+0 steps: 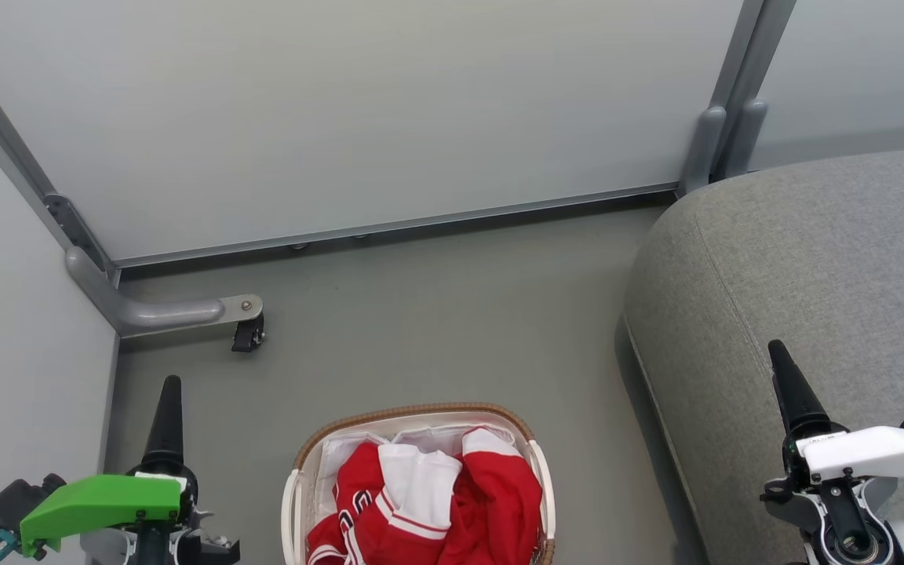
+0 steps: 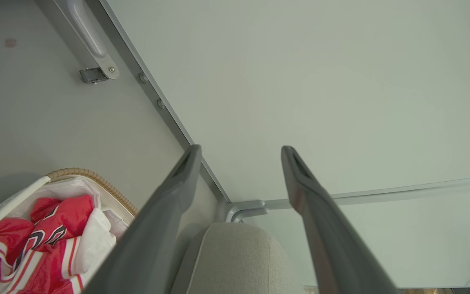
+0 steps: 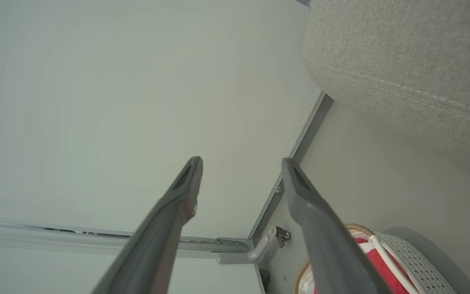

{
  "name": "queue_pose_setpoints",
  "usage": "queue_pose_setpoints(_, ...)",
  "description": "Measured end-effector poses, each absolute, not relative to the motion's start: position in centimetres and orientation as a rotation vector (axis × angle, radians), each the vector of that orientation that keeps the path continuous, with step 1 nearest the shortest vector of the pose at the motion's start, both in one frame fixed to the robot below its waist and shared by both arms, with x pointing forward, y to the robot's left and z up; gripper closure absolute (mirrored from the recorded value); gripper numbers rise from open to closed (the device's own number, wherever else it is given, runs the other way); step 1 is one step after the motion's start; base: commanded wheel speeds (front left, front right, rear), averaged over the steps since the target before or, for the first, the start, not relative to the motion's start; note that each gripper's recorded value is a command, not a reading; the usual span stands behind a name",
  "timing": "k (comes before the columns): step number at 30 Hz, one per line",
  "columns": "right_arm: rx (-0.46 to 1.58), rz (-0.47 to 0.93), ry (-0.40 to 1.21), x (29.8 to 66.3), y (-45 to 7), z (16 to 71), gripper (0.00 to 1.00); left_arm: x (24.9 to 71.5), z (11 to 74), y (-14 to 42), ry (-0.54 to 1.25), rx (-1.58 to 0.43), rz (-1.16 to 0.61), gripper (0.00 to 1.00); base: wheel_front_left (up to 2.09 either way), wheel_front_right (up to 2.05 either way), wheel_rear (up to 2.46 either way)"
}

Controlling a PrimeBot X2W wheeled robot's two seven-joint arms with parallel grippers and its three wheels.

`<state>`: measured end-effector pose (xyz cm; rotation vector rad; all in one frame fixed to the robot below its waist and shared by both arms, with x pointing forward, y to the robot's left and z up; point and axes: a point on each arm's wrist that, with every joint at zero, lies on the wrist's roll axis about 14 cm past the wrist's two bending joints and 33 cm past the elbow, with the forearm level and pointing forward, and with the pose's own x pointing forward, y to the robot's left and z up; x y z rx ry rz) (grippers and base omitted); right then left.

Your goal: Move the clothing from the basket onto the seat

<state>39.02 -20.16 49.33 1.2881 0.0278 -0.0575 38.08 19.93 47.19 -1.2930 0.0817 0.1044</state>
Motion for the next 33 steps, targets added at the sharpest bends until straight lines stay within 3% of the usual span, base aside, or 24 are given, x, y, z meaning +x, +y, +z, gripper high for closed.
queue_pose_setpoints(33,0.758,-0.001,0.000,39.6,-18.9,50.4,0.00,37.9,46.2,19.7,0.111,-0.722,0.082,0.00,0.00,0.00,0.00)
